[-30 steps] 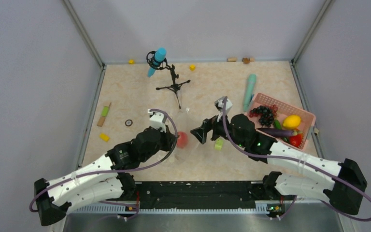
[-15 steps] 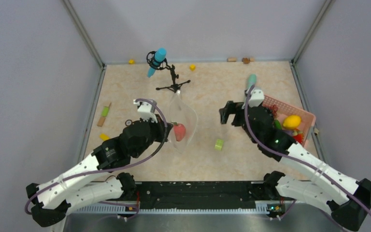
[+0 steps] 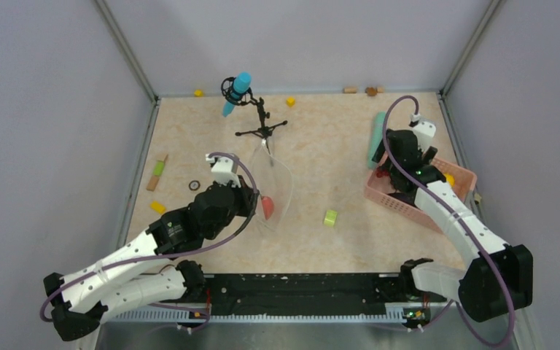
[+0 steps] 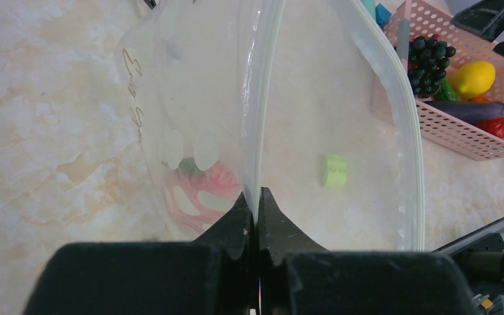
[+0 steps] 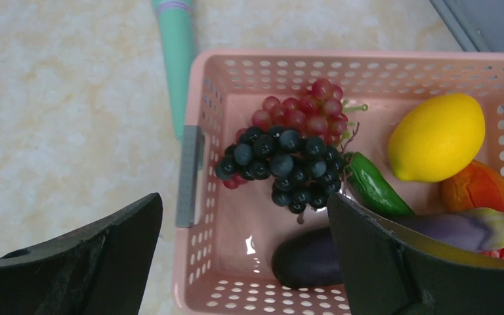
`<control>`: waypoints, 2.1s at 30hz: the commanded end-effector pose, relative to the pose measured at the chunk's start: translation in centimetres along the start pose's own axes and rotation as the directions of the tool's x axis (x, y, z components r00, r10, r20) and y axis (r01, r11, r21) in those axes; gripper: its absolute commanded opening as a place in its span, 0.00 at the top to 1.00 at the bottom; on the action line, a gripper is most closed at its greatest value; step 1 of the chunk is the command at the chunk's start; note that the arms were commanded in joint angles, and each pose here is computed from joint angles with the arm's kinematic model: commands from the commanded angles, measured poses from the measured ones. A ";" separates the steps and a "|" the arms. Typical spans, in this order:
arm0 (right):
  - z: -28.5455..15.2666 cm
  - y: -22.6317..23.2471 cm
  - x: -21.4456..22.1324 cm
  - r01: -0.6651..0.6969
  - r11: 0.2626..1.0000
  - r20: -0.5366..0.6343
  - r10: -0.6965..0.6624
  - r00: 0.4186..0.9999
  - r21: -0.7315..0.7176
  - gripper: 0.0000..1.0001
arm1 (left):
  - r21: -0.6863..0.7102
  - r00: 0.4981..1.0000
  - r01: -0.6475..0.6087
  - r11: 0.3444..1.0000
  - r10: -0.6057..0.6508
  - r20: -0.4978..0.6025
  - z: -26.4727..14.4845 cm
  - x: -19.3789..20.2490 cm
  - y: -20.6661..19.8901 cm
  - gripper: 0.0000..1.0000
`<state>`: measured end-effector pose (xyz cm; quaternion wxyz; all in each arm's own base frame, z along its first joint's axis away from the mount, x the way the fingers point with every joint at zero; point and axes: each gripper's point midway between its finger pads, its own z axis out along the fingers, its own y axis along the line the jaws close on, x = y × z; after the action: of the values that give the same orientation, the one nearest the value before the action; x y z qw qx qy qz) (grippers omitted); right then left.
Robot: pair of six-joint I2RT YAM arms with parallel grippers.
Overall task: Place the food in the zip-top bag and seal the zipper
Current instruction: Pick up the fake fruit from the bin.
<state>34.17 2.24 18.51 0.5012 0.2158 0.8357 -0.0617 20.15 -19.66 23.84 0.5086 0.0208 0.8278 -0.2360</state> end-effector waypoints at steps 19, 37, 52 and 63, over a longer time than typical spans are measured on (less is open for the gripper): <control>8.5 -3.0 5.3 -0.161 0.986 -0.093 0.163 0.982 0.035 0.10 | 0.113 1.000 -0.028 0.993 0.027 0.009 2.1 1.5 -2.1 1.00; 9.9 -5.0 6.9 -0.184 0.973 -0.067 0.194 0.979 0.137 0.26 | 0.125 0.999 -0.031 0.992 0.030 0.011 2.0 1.6 -2.2 1.00; 9.9 -5.3 6.8 -0.184 0.972 -0.058 0.194 0.979 0.145 0.77 | 0.134 1.000 -0.030 0.991 0.030 0.008 2.0 1.8 -2.3 1.00; 5.4 -5.2 1.8 -0.228 0.971 0.026 0.226 0.974 0.076 1.00 | 0.141 0.999 -0.032 0.989 0.030 0.017 2.4 2.0 -2.3 1.00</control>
<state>36.38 -2.68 8.68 0.4559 0.3176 0.8302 -0.0452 20.04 -22.79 21.12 0.4956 0.0701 0.8214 -0.2736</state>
